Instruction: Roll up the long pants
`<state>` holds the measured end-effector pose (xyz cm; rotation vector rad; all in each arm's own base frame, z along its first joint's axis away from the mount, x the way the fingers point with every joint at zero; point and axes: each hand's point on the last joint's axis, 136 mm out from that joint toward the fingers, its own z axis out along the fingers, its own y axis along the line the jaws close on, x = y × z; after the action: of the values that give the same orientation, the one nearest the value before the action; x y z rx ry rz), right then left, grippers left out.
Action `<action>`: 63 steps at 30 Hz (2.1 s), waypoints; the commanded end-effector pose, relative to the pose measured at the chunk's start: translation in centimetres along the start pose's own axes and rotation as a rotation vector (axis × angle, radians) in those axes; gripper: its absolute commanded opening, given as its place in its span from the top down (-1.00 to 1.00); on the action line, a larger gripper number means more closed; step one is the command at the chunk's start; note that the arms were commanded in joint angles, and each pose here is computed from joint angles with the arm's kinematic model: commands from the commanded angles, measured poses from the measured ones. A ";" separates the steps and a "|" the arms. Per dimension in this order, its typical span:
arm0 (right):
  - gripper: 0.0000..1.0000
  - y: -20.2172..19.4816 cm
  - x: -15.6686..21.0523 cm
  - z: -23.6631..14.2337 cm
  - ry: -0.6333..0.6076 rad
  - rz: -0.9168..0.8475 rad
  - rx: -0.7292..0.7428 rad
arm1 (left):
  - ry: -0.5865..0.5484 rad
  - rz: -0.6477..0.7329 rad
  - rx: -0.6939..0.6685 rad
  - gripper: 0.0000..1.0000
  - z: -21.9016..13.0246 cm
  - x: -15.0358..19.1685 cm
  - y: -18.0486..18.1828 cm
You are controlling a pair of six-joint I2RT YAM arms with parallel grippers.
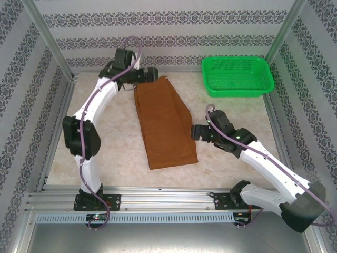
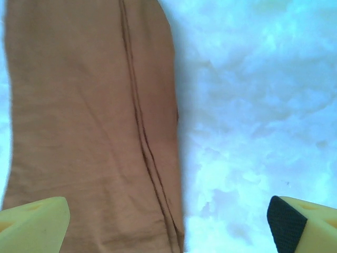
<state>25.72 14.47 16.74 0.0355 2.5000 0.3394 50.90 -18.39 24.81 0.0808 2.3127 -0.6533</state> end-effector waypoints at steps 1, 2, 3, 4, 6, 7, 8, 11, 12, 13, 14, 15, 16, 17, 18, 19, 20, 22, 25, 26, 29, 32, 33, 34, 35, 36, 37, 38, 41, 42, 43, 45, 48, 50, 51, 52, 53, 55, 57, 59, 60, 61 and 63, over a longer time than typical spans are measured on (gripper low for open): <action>-0.95 1.9 -0.2 0.5 -0.004 -0.032 -0.087 | -0.013 -0.144 0.107 -1.00 -0.7 3.8 -1.5; -0.96 2.1 -0.4 0.8 -0.015 -0.042 -0.095 | 0.023 -0.197 0.150 -1.00 -1.6 4.9 -2.0; -0.95 2.6 -0.6 1.0 -0.027 -0.048 -0.121 | 0.072 -0.215 0.217 -1.00 -2.0 6.3 -3.1; -0.95 2.8 -0.7 1.2 -0.033 -0.045 -0.133 | 0.091 -0.221 0.300 -1.00 -2.4 7.6 -4.4; -0.95 3.2 -0.9 1.7 -0.031 -0.043 -0.149 | 0.065 -0.249 0.424 -1.00 -3.6 8.5 -5.9; -0.96 3.3 -1.0 1.9 -0.028 -0.045 -0.147 | 0.067 -0.274 0.406 -1.00 -3.9 8.9 -5.6; -0.95 3.3 -1.1 2.2 -0.023 -0.049 -0.140 | 0.086 -0.286 0.345 -1.00 -4.0 9.5 -5.1; -0.95 2.7 -1.4 3.1 -0.005 -0.035 -0.079 | 0.108 -0.158 0.109 -0.89 -5.5 11.5 -4.2; -0.95 2.3 -1.4 3.4 0.000 -0.021 -0.059 | 0.051 -0.118 0.086 -1.00 -6.1 11.7 -4.2; -0.95 2.3 -1.3 3.8 0.010 -0.013 -0.065 | -0.013 -0.104 0.057 -1.00 -6.9 11.7 -3.9; -0.95 2.6 -1.2 4.1 0.020 -0.009 -0.084 | -0.071 -0.097 0.033 -1.00 -8.0 11.9 -3.9; -0.95 2.5 -1.0 4.4 0.042 -0.002 -0.076 | -0.054 -0.055 0.054 -1.00 -8.8 12.5 -4.7; -0.95 2.2 -0.9 4.7 0.055 -0.003 -0.055 | 0.032 0.000 0.039 -1.00 -9.1 13.9 -4.9; -0.95 1.9 -0.9 5.0 0.066 -0.013 -0.027 | 0.125 0.103 -0.039 -1.00 -9.3 15.8 -4.5; -0.96 1.4 -0.8 5.3 0.076 -0.028 0.005 | 0.177 0.243 -0.177 -1.00 -9.5 17.7 -3.5; -0.95 1.0 -0.7 5.6 0.086 -0.043 0.030 | 0.206 0.361 -0.284 -1.00 -9.7 19.2 -2.7; -0.94 0.6 -0.7 6.0 0.091 -0.053 0.056 | 0.237 0.448 -0.361 -1.00 -9.8 20.6 -1.8; -0.63 0.0 -0.3 7.1 0.119 -0.056 0.079 | 0.288 0.453 -0.490 -1.00 -9.4 22.2 1.0; 1.00 -0.4 0.7 9.6 0.195 -0.044 0.072 | 0.287 0.413 -0.657 -1.00 -8.2 21.7 4.4; 1.00 -0.6 1.1 10.3 0.223 -0.036 0.084 | 0.283 0.385 -0.703 -1.00 -7.6 21.1 5.4; 1.00 0.3 2.4 11.8 0.269 -0.024 0.039 | 0.266 0.255 -0.700 -0.98 -4.5 19.5 6.8; 1.00 1.2 3.6 12.2 0.306 -0.017 -0.001 | 0.266 0.218 -0.651 -0.95 -0.5 18.4 6.7; 1.00 1.5 3.9 12.1 0.312 -0.021 -0.010 | 0.272 0.228 -0.660 -0.94 0.5 17.9 6.7; 1.00 1.8 4.1 11.9 0.309 -0.028 -0.017 | 0.280 0.242 -0.654 -0.93 1.4 17.6 6.6; 1.00 2.0 4.4 11.6 0.304 -0.031 -0.021 | 0.283 0.260 -0.648 -0.82 2.4 17.1 6.4; 1.00 2.2 4.6 11.3 0.295 -0.034 -0.030 | 0.284 0.273 -0.649 -0.65 3.3 16.5 6.3; 1.00 2.5 4.7 11.1 0.287 -0.036 -0.040 | 0.293 0.280 -0.638 -0.63 4.0 16.3 6.2; 1.00 2.5 4.9 11.0 0.283 -0.035 -0.042 | 0.303 0.282 -0.613 -0.66 5.0 16.0 5.9; 1.00 2.2 5.9 11.3 0.308 -0.022 -0.022 | 0.335 0.260 -0.567 -0.80 7.5 15.5 5.6; 1.00 2.2 6.4 11.6 0.324 -0.021 -0.020 | 0.360 0.248 -0.557 -0.80 8.4 15.7 5.8; 1.00 2.2 6.7 11.8 0.336 -0.019 -0.018 | 0.371 0.240 -0.552 -0.80 9.1 15.7 5.9; 1.00 2.3 7.6 12.2 0.353 -0.022 -0.008 | 0.400 0.232 -0.536 -0.80 10.7 16.0 6.4; 1.00 3.0 8.8 12.6 0.379 -0.035 -0.010 | 0.435 0.199 -0.520 -0.80 12.4 16.6 7.9; 1.00 3.5 9.6 12.8 0.395 -0.043 -0.008 | 0.445 0.176 -0.501 -0.79 13.2 17.0 8.7; 1.00 3.9 9.9 12.9 0.401 -0.049 -0.017 | 0.449 0.171 -0.482 -0.79 13.6 17.2 8.9; 1.00 4.2 10.2 13.1 0.410 -0.055 -0.018 | 0.452 0.168 -0.471 -0.78 14.0 17.3 9.0; 1.00 4.5 10.5 13.2 0.417 -0.061 -0.017 | 0.454 0.167 -0.461 -0.78 14.4 17.4 9.1; 1.00 5.3 11.1 13.5 0.432 -0.070 -0.025 | 0.462 0.175 -0.432 -0.78 15.1 17.5 9.0; 1.00 6.0 11.6 13.8 0.449 -0.078 -0.030 | 0.470 0.178 -0.412 -0.78 15.9 17.5 8.8; 1.00 6.8 12.1 14.0 0.462 -0.085 -0.042 | 0.476 0.174 -0.383 -0.78 16.6 17.5 8.3; 1.00 7.1 12.3 14.1 0.470 -0.092 -0.042 | 0.479 0.169 -0.376 -0.78 17.0 17.5 8.2; 1.00 7.2 12.5 14.1 0.472 -0.102 -0.026 | 0.478 0.164 -0.378 -0.78 17.1 17.4 8.2; 1.00 6.7 12.2 14.0 0.465 -0.115 0.018 | 0.466 0.163 -0.380 -0.79 17.1 16.9 8.1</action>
<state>24.87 26.14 1.84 -0.2054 2.8747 0.3924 52.31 -21.54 2.96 0.2455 2.7046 -0.0711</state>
